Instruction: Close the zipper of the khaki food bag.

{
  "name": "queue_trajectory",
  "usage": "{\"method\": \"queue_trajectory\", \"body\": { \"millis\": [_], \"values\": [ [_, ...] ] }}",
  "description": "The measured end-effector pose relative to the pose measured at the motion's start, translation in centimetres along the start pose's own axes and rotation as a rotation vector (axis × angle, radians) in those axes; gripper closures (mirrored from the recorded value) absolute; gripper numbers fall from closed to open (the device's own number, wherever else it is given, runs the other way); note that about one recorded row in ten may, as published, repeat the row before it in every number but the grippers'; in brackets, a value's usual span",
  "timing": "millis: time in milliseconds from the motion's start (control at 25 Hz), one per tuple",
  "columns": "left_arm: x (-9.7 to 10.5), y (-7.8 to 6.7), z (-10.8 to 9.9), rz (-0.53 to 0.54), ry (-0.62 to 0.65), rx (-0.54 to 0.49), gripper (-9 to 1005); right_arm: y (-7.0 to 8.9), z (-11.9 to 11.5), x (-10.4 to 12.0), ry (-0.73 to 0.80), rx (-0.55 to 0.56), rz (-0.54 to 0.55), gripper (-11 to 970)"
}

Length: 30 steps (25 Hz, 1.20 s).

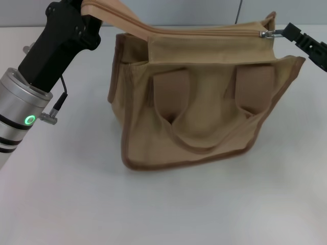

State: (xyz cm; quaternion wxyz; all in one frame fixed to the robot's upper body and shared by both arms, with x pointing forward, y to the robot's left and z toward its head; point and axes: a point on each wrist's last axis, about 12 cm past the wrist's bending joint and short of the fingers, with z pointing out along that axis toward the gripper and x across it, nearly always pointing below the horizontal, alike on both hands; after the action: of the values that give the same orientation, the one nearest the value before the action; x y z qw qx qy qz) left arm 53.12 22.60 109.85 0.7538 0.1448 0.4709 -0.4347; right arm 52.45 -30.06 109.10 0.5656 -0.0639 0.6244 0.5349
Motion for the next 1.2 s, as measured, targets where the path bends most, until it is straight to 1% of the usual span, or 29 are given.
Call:
{"method": "queue_trajectory", "body": {
  "millis": [40, 80, 200, 240, 440, 480, 560, 600, 760, 800, 840, 880, 920, 960, 1000, 1040, 1080, 1120, 1160, 1200],
  "values": [
    [0.0, 0.1, -0.1, 0.0, 0.004, -0.004, 997, 0.2, -0.3, 0.0, -0.014, -0.008, -0.027, 855],
    [0.0, 0.1, -0.1, 0.0, 0.004, -0.004, 997, 0.2, -0.3, 0.0, -0.014, -0.008, -0.027, 854],
    [0.1, 0.1, -0.3, -0.001, 0.01, -0.015, 996, 0.5, -0.8, -0.1, -0.078, -0.013, -0.08, 848],
    [0.1, 0.1, -0.6, -0.001, 0.012, -0.025, 996, 0.5, -1.4, -0.3, -0.123, 0.002, -0.109, 847],
    [0.2, 0.2, -1.3, -0.001, 0.015, -0.057, 995, 0.6, -2.3, 0.0, -0.174, 0.034, -0.153, 838],
    [0.3, 0.3, -2.3, 0.001, 0.024, -0.101, 995, 0.6, -2.4, 0.2, -0.18, 0.039, -0.159, 836],
    [0.3, 0.3, -2.8, 0.001, 0.032, -0.121, 995, 0.6, -2.6, 0.3, -0.186, 0.047, -0.167, 833],
    [0.3, 0.3, -2.8, 0.001, 0.032, -0.121, 995, 0.6, -2.6, 0.3, -0.186, 0.047, -0.167, 788],
    [0.4, 0.3, -4.9, 0.007, 0.068, -0.168, 994, 0.7, -2.6, 0.8, -0.182, 0.042, -0.171, 608],
    [0.4, 0.3, -4.9, 0.007, 0.068, -0.168, 968, 0.7, -2.6, 0.8, -0.182, 0.042, -0.171, 574],
    [0.3, 0.2, -6.3, 0.016, 0.087, -0.196, 943, 0.9, -2.8, 0.9, -0.18, 0.037, -0.174, 540],
    [0.3, 0.2, -6.3, 0.016, 0.087, -0.196, 917, 0.9, -2.8, 0.9, -0.18, 0.037, -0.174, 506],
    [0.2, 0.2, -7.2, 0.022, 0.097, -0.213, 891, 0.9, -3.0, 1.0, -0.18, 0.039, -0.173, 472],
    [-0.1, 0.0, -8.9, 0.035, 0.113, -0.251, 866, 0.9, -3.4, 1.2, -0.182, 0.05, -0.17, 438],
    [-0.1, 0.0, -8.9, 0.035, 0.113, -0.251, 840, 0.9, -3.4, 1.2, -0.182, 0.05, -0.17, 404],
    [-0.5, -0.2, -11.0, 0.051, 0.116, -0.308, 814, 1.0, -3.7, 1.2, -0.185, 0.057, -0.169, 370],
    [-0.5, -0.2, -11.0, 0.051, 0.116, -0.308, 789, 1.0, -3.8, 1.3, -0.187, 0.058, -0.169, 366],
    [-1.0, -0.5, -12.6, 0.066, 0.113, -0.35, 763, 1.0, -3.9, 1.3, -0.189, 0.06, -0.171, 362],
    [-1.4, -0.9, -14.1, 0.082, 0.111, -0.385, 722, 1.3, -4.1, 1.4, -0.192, 0.047, -0.198, 358],
    [-1.4, -0.9, -14.1, 0.082, 0.111, -0.385, 681, 1.3, -4.1, 1.4, -0.192, 0.047, -0.198, 354]
  ]
}}
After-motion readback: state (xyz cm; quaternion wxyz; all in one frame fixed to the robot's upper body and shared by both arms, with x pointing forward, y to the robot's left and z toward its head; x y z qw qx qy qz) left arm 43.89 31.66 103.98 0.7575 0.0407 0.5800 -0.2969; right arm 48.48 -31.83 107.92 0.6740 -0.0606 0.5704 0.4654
